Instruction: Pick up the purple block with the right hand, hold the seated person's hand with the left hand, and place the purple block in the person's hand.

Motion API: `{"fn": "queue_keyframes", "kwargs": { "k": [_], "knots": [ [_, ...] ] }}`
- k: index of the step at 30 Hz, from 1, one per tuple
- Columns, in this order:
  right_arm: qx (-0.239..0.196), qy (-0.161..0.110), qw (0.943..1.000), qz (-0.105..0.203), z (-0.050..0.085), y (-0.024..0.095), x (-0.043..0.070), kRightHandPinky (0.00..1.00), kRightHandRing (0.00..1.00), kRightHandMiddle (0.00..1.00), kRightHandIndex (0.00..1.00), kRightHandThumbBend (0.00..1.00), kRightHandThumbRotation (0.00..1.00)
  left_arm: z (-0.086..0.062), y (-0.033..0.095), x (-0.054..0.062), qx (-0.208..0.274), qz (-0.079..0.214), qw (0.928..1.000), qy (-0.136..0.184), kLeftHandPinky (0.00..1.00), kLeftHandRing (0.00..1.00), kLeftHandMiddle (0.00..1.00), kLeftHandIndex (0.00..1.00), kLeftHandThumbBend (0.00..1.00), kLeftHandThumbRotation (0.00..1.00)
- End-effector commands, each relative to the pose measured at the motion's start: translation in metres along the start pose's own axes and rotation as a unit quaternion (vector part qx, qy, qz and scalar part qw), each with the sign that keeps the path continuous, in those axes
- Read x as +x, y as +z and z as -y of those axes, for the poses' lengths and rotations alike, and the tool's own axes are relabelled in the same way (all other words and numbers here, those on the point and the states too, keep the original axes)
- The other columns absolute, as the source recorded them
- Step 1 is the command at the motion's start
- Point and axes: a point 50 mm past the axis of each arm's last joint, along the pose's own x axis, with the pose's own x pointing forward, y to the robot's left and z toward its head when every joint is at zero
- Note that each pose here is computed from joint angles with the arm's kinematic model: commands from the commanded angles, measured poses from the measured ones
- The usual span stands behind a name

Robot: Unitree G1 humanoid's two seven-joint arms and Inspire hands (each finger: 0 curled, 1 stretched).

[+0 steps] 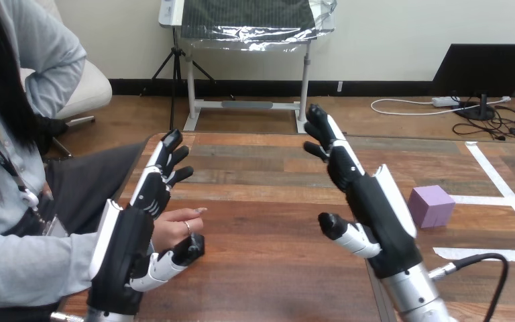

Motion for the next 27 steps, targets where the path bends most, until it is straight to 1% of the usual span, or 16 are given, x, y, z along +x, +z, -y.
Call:
{"fn": "queue_keyframes", "kwargs": {
  "k": [1, 6, 11, 17, 21, 27],
  "knots": [
    [-0.035, -0.017, 0.9985, 0.039, 0.023, 0.009, 0.027, 0.92, 0.97, 1.00, 1.00, 1.00, 0.91, -0.003, 0.007, 0.019, 0.004, 0.044, 0.9990, 0.009, 0.86, 0.94, 0.97, 0.96, 1.00, 0.78],
    [-0.050, -0.022, 0.9979, 0.036, 0.034, 0.010, 0.033, 0.90, 0.97, 1.00, 1.00, 1.00, 0.89, -0.003, 0.007, 0.019, 0.005, 0.046, 0.9989, 0.009, 0.86, 0.94, 0.97, 0.96, 1.00, 0.77],
    [-0.059, -0.025, 0.9974, 0.032, 0.040, 0.010, 0.036, 0.89, 0.96, 0.99, 0.99, 1.00, 0.88, -0.003, 0.007, 0.020, 0.005, 0.046, 0.9989, 0.008, 0.86, 0.94, 0.97, 0.96, 1.00, 0.77],
    [-0.072, -0.036, 0.9964, 0.028, 0.051, 0.011, 0.043, 0.88, 0.96, 0.98, 0.97, 1.00, 0.87, -0.003, 0.007, 0.019, 0.005, 0.044, 0.9990, 0.009, 0.86, 0.94, 0.97, 0.96, 1.00, 0.77],
    [-0.093, -0.038, 0.9947, 0.026, 0.059, 0.014, 0.048, 0.87, 0.95, 0.98, 0.97, 1.00, 0.87, -0.003, 0.006, 0.019, 0.005, 0.042, 0.9990, 0.013, 0.86, 0.94, 0.97, 0.96, 1.00, 0.77],
    [-0.123, -0.043, 0.9911, 0.029, 0.069, 0.019, 0.056, 0.91, 0.97, 0.98, 0.96, 1.00, 0.89, -0.002, 0.006, 0.019, 0.003, 0.041, 0.9990, 0.017, 0.85, 0.94, 0.97, 0.95, 1.00, 0.78]
  ]
}}
